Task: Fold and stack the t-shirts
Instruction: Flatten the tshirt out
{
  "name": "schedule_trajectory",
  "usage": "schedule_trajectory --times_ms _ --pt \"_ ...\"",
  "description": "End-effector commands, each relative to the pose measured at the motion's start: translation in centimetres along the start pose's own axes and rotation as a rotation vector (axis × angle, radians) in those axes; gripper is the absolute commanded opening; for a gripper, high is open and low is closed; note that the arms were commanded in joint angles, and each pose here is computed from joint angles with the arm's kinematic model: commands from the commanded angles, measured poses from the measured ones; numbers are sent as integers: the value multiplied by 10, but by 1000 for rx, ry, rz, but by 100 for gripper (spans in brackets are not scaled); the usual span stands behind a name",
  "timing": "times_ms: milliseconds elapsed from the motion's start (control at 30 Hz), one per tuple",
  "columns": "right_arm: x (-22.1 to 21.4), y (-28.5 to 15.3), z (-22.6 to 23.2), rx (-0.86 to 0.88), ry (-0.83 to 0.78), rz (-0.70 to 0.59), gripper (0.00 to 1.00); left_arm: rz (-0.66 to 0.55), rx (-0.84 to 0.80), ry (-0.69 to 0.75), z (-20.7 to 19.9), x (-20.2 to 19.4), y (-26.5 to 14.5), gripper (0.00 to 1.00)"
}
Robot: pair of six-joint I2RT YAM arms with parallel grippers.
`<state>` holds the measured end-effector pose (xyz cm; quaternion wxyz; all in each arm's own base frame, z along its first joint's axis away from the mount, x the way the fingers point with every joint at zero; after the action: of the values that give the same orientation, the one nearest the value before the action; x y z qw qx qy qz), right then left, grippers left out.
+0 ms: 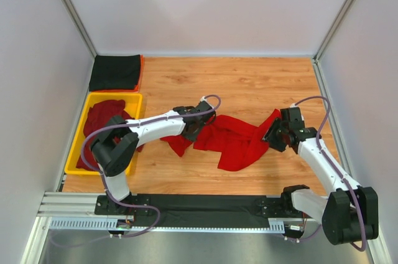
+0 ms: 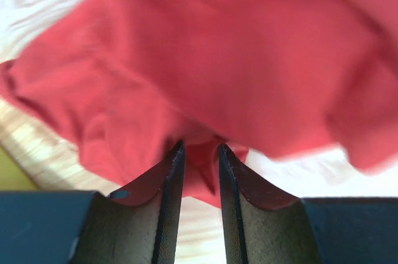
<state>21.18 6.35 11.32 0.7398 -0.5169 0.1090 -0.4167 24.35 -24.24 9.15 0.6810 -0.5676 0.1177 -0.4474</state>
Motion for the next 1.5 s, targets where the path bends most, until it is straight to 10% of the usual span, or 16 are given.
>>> schedule_trajectory --times_ms 0,333,733,1100,1467 --pt "2 -2 4 40 -21 -21 45 64 95 -100 29 1 8 36" --pt "1 -3 5 52 -21 -20 46 57 224 -187 51 7 -26 37" --pt "2 -3 6 55 -25 -21 46 -127 -254 -233 -18 7 -38 39" --pt "2 -8 4 56 -33 -37 46 20 -194 -228 -25 -11 -3 38" --pt "2 -7 3 57 -36 -41 47 -115 -276 -273 -32 7 -21 35"
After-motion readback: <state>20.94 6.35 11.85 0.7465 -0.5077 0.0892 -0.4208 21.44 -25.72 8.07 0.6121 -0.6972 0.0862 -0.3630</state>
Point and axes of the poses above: each gripper's point midway between its finger pads, its own y axis out along the fingers, its own z axis along the line the jaws close on, x = y × z, the point moved 5 cm from there along -y, back along the fingers, and after that the axes turned 13 degrees about y, right-handed, at the moved point
